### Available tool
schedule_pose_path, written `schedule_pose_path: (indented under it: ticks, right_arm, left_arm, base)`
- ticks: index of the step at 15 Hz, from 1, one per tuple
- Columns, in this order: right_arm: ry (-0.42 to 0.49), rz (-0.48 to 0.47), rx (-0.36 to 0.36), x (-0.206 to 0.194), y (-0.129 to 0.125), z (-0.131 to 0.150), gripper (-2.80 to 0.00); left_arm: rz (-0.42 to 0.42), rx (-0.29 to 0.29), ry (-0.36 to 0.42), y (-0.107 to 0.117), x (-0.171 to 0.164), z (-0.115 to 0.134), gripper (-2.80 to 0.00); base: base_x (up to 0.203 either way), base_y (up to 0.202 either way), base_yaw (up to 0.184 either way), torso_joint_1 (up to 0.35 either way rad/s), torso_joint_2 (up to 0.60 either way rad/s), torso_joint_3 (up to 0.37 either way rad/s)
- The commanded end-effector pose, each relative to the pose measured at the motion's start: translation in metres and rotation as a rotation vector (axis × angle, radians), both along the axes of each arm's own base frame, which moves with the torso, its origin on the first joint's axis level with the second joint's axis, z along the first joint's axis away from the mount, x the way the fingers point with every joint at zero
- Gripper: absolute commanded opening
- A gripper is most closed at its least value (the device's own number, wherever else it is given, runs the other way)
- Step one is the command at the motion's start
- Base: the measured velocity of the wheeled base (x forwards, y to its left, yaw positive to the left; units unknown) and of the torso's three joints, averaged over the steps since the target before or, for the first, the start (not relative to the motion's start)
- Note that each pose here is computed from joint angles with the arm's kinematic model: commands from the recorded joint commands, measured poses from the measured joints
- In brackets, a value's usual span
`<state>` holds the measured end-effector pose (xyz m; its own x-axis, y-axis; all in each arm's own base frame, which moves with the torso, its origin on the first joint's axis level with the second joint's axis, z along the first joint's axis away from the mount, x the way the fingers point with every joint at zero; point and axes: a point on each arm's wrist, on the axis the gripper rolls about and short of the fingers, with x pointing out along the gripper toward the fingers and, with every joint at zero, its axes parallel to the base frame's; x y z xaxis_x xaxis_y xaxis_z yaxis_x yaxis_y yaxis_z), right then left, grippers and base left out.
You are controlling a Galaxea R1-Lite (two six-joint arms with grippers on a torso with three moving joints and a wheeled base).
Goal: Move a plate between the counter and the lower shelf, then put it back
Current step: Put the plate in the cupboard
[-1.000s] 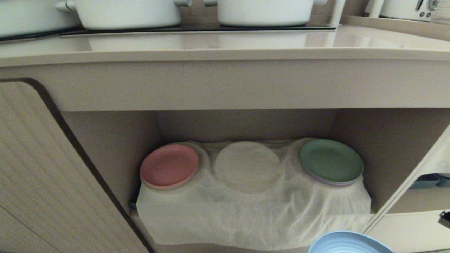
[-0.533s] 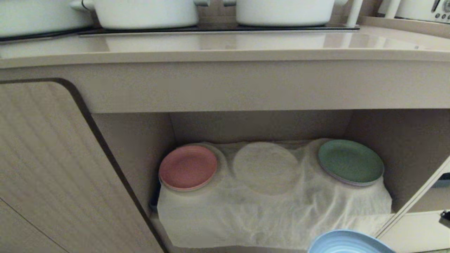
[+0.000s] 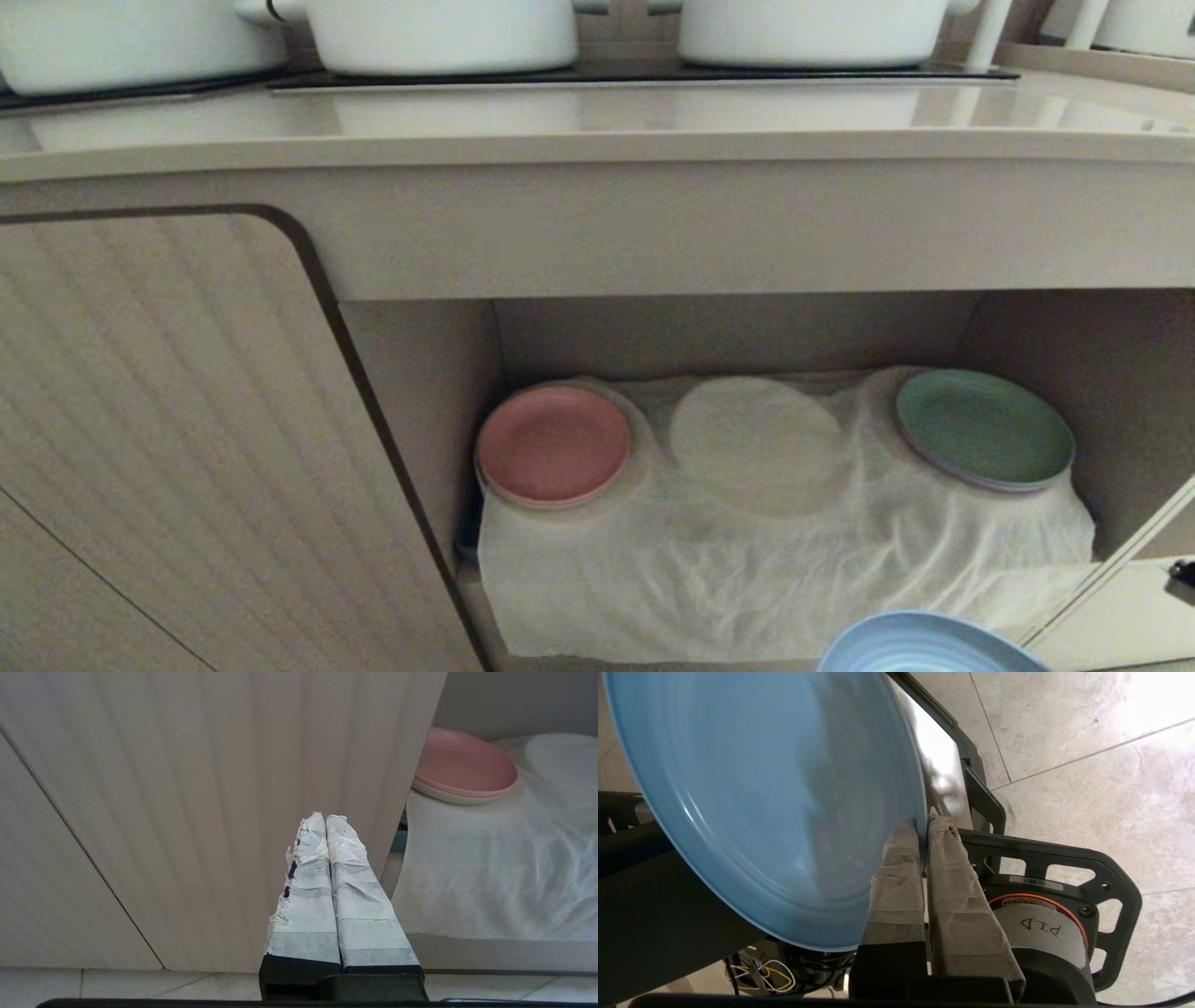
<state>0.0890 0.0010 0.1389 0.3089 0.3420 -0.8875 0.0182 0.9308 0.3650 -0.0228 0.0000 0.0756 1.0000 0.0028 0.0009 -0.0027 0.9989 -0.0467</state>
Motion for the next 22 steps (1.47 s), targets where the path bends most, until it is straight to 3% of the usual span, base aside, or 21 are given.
schedule_pose_path:
  ticks: [1, 13, 16, 22]
  right_arm:
    - [0.003, -0.001, 0.003, 0.000, 0.000, 0.000, -2.80]
    - [0.029, 0.000, 0.005, 0.005, 0.000, -0.003, -2.80]
    - [0.073, 0.002, 0.003, 0.017, -0.002, -0.008, -2.80]
    - [0.056, -0.001, 0.000, 0.050, -0.004, -0.020, -2.80]
  left_arm:
    - [0.000, -0.001, -0.001, 0.000, 0.000, 0.000, -2.80]
    - [0.000, -0.001, -0.001, 0.000, 0.000, 0.000, -2.80]
    - [0.000, -0.001, -0.001, 0.000, 0.000, 0.000, -2.80]
    - [0.000, -0.001, -0.001, 0.000, 0.000, 0.000, -2.80]
  base:
    - [0.000, 0.000, 0.000, 0.000, 0.00, 0.000]
    - [0.000, 0.000, 0.000, 0.000, 0.00, 0.000]
    - [0.000, 0.000, 0.000, 0.000, 0.00, 0.000]
    - [0.000, 0.000, 0.000, 0.000, 0.00, 0.000]
